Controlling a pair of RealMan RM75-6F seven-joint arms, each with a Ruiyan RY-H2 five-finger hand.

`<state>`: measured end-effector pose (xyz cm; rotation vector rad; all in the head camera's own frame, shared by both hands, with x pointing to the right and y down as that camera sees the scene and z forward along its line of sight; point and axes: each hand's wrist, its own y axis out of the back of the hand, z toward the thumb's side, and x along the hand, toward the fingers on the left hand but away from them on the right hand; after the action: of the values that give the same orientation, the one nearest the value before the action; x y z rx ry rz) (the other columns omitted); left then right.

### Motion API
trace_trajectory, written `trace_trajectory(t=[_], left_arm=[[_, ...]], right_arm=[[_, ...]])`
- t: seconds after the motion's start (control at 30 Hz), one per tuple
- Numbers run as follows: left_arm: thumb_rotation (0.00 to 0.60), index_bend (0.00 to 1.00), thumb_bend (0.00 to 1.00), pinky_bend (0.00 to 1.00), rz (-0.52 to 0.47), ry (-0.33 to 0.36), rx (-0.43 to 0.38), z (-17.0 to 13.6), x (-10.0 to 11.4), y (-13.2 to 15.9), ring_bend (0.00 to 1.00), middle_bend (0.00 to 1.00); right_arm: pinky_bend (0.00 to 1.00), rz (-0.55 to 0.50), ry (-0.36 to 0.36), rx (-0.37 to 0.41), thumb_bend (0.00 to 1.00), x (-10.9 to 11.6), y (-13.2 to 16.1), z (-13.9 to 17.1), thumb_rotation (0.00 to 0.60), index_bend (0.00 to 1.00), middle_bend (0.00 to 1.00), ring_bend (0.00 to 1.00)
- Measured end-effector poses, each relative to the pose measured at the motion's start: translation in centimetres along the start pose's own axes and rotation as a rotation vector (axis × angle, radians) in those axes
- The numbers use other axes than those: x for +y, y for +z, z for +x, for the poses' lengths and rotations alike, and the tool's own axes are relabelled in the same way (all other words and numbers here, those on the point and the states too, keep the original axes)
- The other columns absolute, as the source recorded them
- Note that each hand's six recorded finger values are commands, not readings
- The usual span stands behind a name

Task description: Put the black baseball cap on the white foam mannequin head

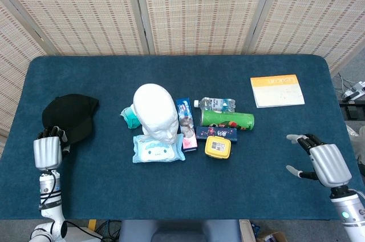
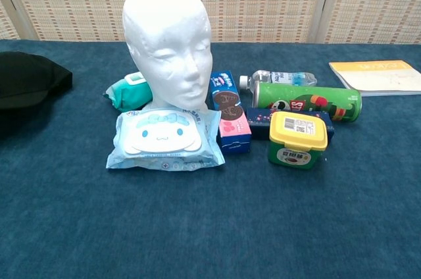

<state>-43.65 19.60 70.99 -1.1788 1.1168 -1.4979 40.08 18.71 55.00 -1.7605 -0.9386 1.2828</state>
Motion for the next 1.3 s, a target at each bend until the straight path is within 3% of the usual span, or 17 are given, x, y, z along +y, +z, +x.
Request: trace_trajectory(t=[0.37,1.0,1.3], left_arm=[[0.600,0.62,0.51,0.43,-0.039,0.047,-0.010,0.0,1.0,0.1,0.32,0.48],[0.600,0.66,0.52,0.46,-0.073,0.365,-0.112,0.8,8.2,0.3,0.37,0.54],[0.600,0.67,0.52,0.47,-0.116,0.471,-0.119,1.7,11.2,0.5,0.38,0.54]], right_arm=[[0.62,0.000,0.000,0.001,0.00,0.0,0.0,0.0,0.600,0.29,0.39,0.29],[0.62,-0.003,-0.005,0.002,0.00,0.1,0.0,0.1,0.600,0.29,0.39,0.29],[0.62,-0.007,-0.008,0.003,0.00,0.3,0.0,0.2,0.600,0.29,0.39,0.29]])
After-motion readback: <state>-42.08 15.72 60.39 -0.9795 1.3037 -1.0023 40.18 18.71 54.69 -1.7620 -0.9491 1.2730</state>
